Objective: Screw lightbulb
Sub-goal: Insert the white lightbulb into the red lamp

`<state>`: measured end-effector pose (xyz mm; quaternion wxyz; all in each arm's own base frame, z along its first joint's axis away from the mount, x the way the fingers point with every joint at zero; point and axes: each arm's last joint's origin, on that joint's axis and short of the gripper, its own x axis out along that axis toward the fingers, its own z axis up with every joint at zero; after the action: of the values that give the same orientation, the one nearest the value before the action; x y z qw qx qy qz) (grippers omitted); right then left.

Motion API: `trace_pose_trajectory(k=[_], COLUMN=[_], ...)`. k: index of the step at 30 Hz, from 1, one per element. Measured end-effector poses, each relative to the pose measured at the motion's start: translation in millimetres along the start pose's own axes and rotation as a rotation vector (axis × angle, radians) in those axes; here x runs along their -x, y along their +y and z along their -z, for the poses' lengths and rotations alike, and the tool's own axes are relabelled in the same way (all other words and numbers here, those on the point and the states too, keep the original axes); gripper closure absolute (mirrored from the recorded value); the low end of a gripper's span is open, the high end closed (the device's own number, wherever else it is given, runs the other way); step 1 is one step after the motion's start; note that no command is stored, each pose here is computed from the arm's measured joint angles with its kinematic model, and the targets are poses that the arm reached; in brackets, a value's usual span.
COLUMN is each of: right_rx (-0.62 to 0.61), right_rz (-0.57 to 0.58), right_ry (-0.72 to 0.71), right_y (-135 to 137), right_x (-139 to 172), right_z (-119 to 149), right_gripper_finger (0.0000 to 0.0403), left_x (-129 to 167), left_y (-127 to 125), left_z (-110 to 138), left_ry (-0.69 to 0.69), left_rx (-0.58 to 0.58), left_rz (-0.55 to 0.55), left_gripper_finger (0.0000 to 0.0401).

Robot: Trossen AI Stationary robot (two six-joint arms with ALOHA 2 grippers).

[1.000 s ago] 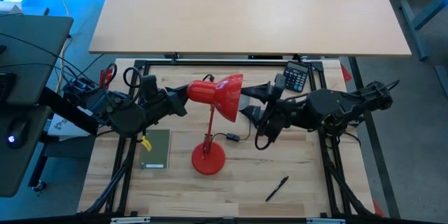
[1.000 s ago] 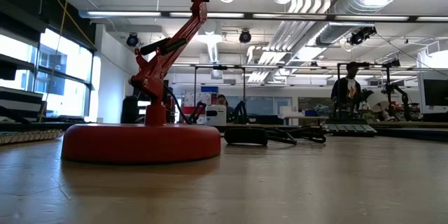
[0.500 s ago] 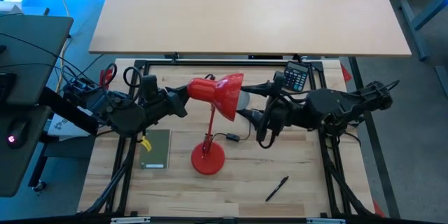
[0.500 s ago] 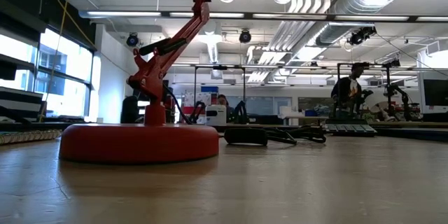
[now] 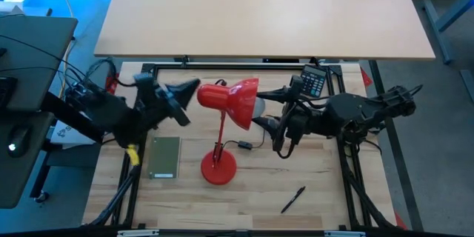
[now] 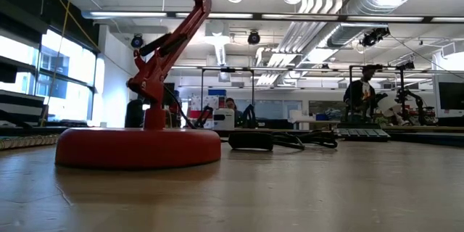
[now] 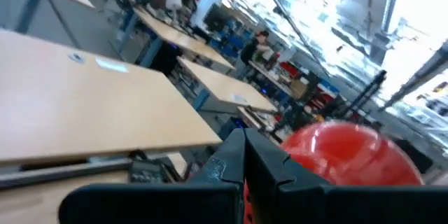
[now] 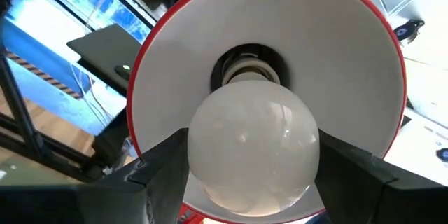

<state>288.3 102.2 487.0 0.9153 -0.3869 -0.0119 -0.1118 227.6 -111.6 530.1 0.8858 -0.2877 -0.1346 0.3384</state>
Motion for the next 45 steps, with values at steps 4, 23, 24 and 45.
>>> trace_pose_trajectory(k=[4,23,24,45], right_rx=[0.033,-0.321,-0.352,-1.408], right_rz=[-0.001,-0.008,-0.009,-0.046], right_ry=[0.007,0.007,0.006,-0.039], right_y=[0,1,1,0], right_x=[0,0,0,-1], right_z=[0,1,1,-3], right_gripper_finger=[0.0148,0.0148,0.0148,0.0148], left_x=[0,-1,-1,-1], left_y=[0,1,1,2], left_z=[0,9,9,10], left_ry=[-0.002,0.022,0.022,0.028], left_rx=[-0.018,-0.083,-0.083,-0.103], left_rz=[-0.002,0.002,0.002,0.001], left_gripper_finger=[0.0401,0.0401,0.0401,0.0401])
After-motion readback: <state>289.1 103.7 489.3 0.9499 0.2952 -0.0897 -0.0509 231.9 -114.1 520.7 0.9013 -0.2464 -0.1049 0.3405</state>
